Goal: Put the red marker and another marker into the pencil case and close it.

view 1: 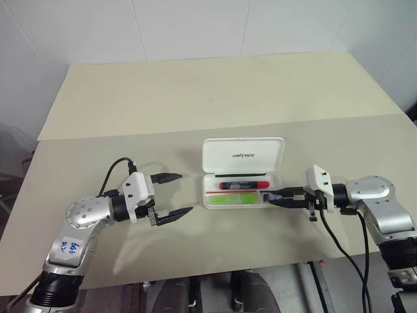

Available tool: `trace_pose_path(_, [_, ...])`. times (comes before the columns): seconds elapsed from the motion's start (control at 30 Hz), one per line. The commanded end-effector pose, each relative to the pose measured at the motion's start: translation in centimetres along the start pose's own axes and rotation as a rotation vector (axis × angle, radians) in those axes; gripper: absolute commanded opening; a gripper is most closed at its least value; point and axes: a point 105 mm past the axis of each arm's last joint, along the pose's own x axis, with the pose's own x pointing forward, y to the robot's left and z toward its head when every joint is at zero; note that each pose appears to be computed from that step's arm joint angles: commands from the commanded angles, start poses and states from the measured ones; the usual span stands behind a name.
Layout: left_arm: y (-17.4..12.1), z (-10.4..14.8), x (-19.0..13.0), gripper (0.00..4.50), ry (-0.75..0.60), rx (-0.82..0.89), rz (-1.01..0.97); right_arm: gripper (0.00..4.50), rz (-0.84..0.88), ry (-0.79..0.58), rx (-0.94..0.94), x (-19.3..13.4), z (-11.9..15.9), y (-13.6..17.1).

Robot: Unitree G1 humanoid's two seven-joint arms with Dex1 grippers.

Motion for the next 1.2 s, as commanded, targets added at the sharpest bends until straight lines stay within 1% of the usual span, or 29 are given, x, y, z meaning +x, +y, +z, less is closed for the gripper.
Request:
trace_pose_path(0.03, [0.4,1.2,-0.2,4.5,-0.024,0.036,0.007,0.4,-0.012,-0.005,-0.038,-0.4,0.4,-0.4])
trace_pose_path(0.13, [0.4,1.3,0.0,4.5,-0.026,0.039,0.004,0.4,-0.023,-0.002,-0.046,-0.2,0.2,-0.5])
trace_pose_path(0.2, [0.5,1.4,0.0,4.5,-0.028,0.042,0.001,1.12,-0.034,-0.009,-0.057,0.0,0.3,-0.8])
trace_pose_path(0.23, [0.6,1.4,0.1,4.5,-0.029,0.044,0.0,1.37,-0.041,-0.014,-0.069,0.1,0.5,-0.9])
trace_pose_path(0.27, [0.6,1.5,0.1,4.5,-0.029,0.045,-0.001,1.71,-0.047,-0.018,-0.078,0.2,0.6,-1.1])
trace_pose_path(0.5, [0.9,1.5,0.1,4.5,-0.029,0.053,-0.003,4.29,-0.051,-0.052,-0.102,0.4,1.7,-1.0])
trace_pose_path(0.53, [1.0,1.5,0.1,4.5,-0.028,0.053,-0.004,4.48,-0.05,-0.057,-0.103,0.4,1.9,-1.0])
trace_pose_path(0.73, [1.4,1.6,0.0,4.5,-0.024,0.062,-0.004,4.48,-0.064,-0.124,-0.089,-0.2,4.0,-0.6])
trace_pose_path(0.9, [2.3,1.5,-0.3,4.5,-0.018,0.078,0.007,4.48,-0.107,-0.146,-0.095,-1.8,5.4,-0.4])
trace_pose_path(1.03, [2.9,1.7,-0.5,4.5,-0.042,0.081,0.003,4.48,-0.165,-0.14,-0.107,-3.5,6.0,-0.4])
trace_pose_path(1.07, [3.1,1.7,-0.6,4.1,-0.048,0.08,0.004,4.5,-0.174,-0.141,-0.107,-3.6,6.0,-0.5])
trace_pose_path(1.1, [3.2,1.7,-0.6,3.93,-0.054,0.077,0.002,4.5,-0.186,-0.139,-0.108,-3.9,6.1,-0.5])
trace_pose_path(1.17, [3.4,1.6,-0.6,3.26,-0.059,0.075,0.0,4.5,-0.196,-0.137,-0.109,-4.1,6.2,-0.6])
trace_pose_path(1.2, [3.6,1.7,-0.3,2.94,-0.063,0.077,-0.002,4.5,-0.213,-0.13,-0.11,-4.7,6.1,-0.5])
